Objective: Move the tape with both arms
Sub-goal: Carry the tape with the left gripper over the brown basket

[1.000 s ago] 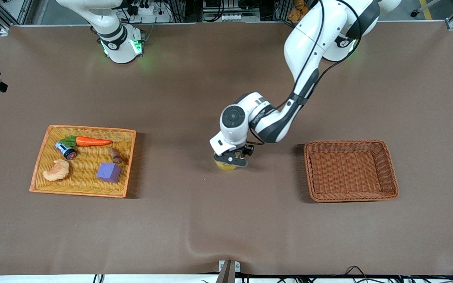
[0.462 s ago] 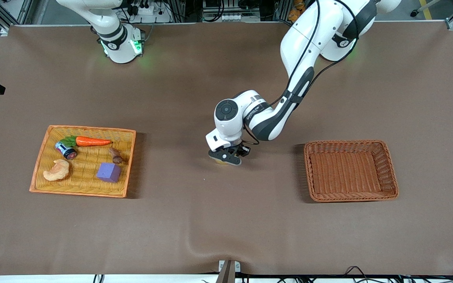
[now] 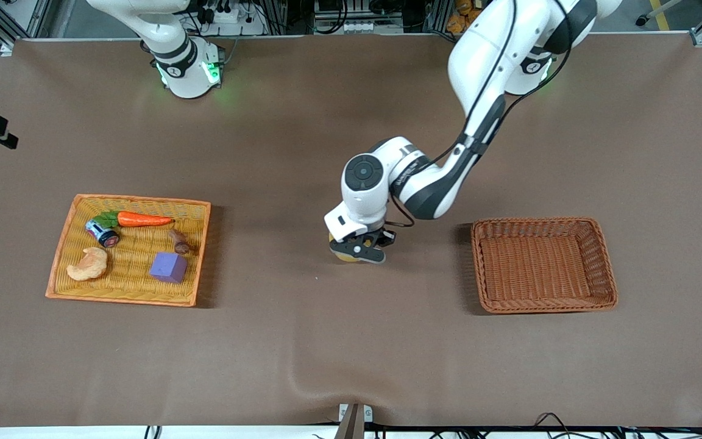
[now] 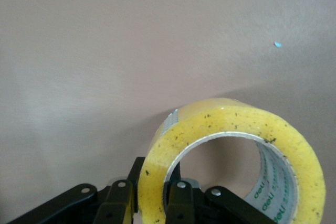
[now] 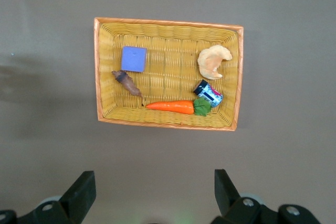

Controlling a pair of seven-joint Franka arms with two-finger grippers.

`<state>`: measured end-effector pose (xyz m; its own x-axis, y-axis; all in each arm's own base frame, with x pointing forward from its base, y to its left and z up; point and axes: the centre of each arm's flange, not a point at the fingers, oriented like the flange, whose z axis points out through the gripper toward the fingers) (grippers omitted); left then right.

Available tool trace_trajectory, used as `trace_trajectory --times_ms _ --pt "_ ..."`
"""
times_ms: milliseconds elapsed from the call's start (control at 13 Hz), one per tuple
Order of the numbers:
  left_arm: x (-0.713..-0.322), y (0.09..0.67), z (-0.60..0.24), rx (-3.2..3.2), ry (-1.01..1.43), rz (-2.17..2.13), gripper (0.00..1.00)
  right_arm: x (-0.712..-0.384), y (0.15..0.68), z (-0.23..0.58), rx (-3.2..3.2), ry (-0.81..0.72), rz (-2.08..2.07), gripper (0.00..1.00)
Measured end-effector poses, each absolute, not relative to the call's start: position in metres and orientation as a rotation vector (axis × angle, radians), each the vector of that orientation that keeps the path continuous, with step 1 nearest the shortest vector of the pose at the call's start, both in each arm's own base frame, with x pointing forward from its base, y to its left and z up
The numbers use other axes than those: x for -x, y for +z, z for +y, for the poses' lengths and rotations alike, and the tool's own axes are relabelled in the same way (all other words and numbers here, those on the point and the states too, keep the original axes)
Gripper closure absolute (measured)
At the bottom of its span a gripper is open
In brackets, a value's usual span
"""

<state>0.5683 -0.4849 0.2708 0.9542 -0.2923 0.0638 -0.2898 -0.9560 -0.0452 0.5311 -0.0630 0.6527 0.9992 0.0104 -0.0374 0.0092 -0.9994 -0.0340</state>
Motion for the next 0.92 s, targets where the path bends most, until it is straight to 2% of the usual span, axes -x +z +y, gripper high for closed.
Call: trace_trajectory --times_ms 462,923 --pt "-0.622 0.382 -0.388 3.069 -0.13 0.571 0.78 -0.529 0.65 -0.062 3.103 0.097 -0.018 0.0" --pt "-0.666 0.402 -0.244 3.099 -0.063 0.832 0.78 -0.529 0.65 -0.06 3.103 0.103 -0.022 0.0"
